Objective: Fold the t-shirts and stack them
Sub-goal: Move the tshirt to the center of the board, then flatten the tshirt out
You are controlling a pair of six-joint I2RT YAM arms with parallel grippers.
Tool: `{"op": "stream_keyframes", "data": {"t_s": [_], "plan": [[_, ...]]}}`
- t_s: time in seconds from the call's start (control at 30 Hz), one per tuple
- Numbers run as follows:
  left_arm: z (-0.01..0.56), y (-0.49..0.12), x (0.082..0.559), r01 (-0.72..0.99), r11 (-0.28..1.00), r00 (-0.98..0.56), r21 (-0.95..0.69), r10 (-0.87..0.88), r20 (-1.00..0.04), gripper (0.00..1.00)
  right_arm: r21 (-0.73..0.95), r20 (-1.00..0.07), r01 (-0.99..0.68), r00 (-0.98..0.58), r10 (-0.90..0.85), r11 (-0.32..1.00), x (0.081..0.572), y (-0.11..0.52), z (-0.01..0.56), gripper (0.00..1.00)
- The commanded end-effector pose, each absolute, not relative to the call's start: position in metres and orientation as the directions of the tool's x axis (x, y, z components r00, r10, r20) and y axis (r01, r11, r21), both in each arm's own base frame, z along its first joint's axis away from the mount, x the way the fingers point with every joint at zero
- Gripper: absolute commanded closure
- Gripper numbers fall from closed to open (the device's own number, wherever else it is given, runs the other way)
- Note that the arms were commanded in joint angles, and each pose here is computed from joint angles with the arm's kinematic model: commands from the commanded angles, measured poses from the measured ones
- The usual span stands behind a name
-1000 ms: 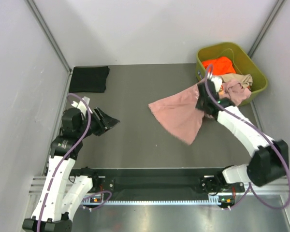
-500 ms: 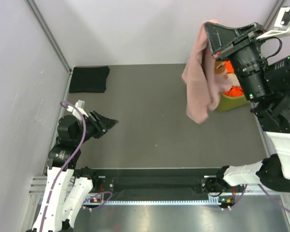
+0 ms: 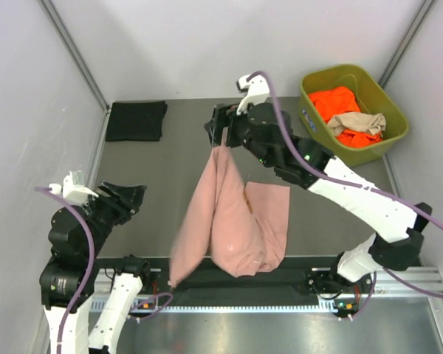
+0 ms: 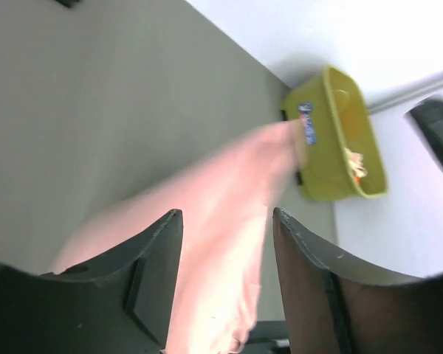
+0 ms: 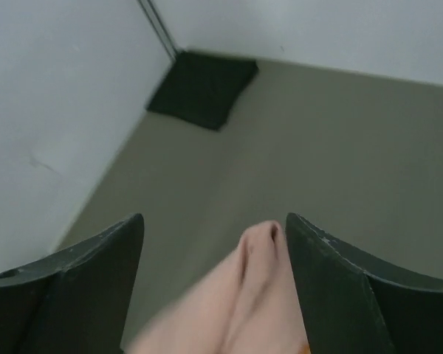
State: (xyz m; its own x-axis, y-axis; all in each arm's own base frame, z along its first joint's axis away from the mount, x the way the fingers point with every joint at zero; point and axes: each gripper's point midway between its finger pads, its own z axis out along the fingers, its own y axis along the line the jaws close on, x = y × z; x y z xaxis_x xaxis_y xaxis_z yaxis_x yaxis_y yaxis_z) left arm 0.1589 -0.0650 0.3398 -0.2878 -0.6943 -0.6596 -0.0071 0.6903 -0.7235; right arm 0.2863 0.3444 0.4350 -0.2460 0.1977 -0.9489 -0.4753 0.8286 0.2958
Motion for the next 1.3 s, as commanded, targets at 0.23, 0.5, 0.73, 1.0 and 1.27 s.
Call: {"op": "stream_keyframes", "data": {"t_s": [0.23,0.5,0.73,1.0,1.27], "plan": [[0.282,-0.089,0.181,-0.052,0.768,-0.573,-0.638,-0.547,-0.611,0.42,0.354,-0.661,-0.474,-0.736,-0.143,0.806,0.237,0.273,0.244,0.21],[0.214,-0.129,0.195,-0.085,0.717,-0.787,-0.691,-0.474,-0.395,0.42,0.301,-0.468,-0.269,-0.877,-0.104,0.915,0.177,0.202,0.112,0.28],[0.167,-0.182,0.179,-0.100,0.747,-0.886,-0.657,-0.367,-0.283,0.38,0.231,-0.434,-0.137,-0.901,-0.024,0.963,0.181,0.168,0.067,0.31],[0.152,-0.196,0.172,-0.108,0.781,-0.905,-0.615,-0.334,-0.265,0.37,0.159,-0.403,-0.110,-0.914,-0.037,0.981,0.199,0.166,0.034,0.41],[0.176,-0.177,0.180,-0.076,0.805,-0.848,-0.589,-0.363,-0.387,0.39,0.044,-0.473,-0.034,-0.881,-0.010,0.998,0.236,0.156,0.034,0.91]]}}
